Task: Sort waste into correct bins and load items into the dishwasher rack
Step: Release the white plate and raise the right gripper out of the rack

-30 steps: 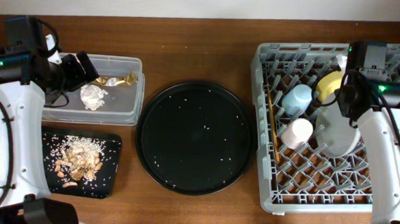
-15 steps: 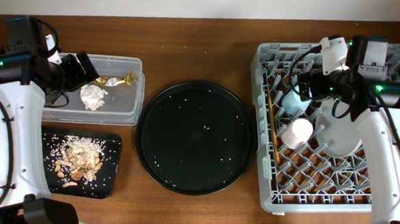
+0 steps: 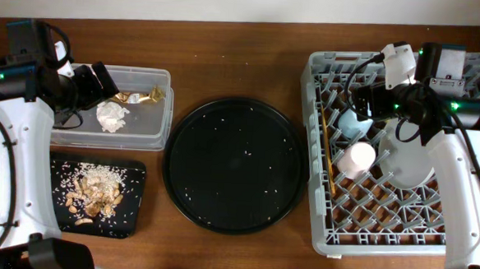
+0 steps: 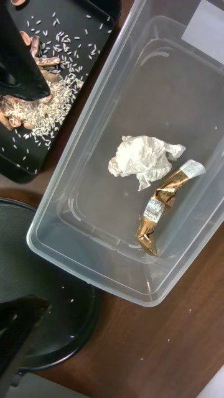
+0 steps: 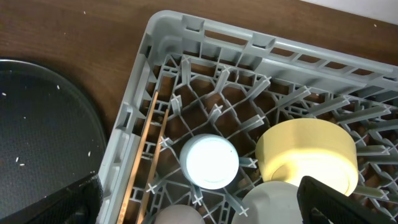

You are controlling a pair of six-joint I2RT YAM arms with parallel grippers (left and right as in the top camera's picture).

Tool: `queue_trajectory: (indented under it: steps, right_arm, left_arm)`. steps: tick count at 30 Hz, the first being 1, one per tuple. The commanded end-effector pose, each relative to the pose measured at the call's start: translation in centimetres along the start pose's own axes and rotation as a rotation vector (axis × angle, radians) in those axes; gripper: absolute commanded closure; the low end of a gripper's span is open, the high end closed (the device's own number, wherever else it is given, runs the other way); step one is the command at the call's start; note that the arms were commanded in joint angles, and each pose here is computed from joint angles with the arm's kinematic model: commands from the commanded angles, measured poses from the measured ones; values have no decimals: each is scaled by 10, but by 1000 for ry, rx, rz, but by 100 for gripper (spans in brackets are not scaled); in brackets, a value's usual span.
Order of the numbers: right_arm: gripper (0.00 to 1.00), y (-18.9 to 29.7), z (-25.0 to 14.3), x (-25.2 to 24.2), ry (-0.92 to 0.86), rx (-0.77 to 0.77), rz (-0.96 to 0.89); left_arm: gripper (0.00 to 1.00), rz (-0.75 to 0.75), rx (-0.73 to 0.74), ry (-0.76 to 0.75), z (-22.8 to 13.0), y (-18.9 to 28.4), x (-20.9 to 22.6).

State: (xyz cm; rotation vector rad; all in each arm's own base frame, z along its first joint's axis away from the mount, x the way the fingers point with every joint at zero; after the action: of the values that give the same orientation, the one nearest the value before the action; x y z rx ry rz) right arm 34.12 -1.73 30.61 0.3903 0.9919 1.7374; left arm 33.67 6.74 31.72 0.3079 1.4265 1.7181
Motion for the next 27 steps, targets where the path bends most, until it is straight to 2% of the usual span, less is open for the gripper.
queue_trajectory:
  steps: [1,6,9,15,19,22,25,27]
  right_arm:
    - [2,3,3,2,-3,-19,8]
    - [2,20,6,3,6,-59,-14]
    - [2,63,10,9,24,-156,-75]
    - [2,193,0,50,115,-485,-223]
    - [2,249,-37,88,186,-742,-278]
    - [2,244,-78,108,210,-842,-290]
    - [2,206,-114,121,168,-925,-300]
    - [2,181,-125,123,143,-967,-302]
  left_arm:
    - [1,-9,-6,4,1,3,0]
    - [1,-9,-6,3,1,3,0]
    - [1,-9,-6,4,1,3,0]
    - [1,-9,-6,4,1,3,0]
    - [1,-9,-6,4,1,3,0]
    - [1,-9,-6,3,1,3,0]
    - [1,-9,-6,4,1,3,0]
    - [1,-9,-6,4,1,3,0]
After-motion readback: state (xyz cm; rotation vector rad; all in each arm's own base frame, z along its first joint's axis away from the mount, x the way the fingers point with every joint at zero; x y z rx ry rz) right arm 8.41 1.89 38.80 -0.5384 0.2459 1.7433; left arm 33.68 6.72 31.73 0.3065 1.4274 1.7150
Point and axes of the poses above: each gripper's point midway between its finger pads, its own y axis back along the fingers, its own x axis along the line the jaws close on, z = x × y, the point moved 10 cm from there along y, back along the fingers, and after that the axes turned 13 degrees about y, right-handed, at the moved point
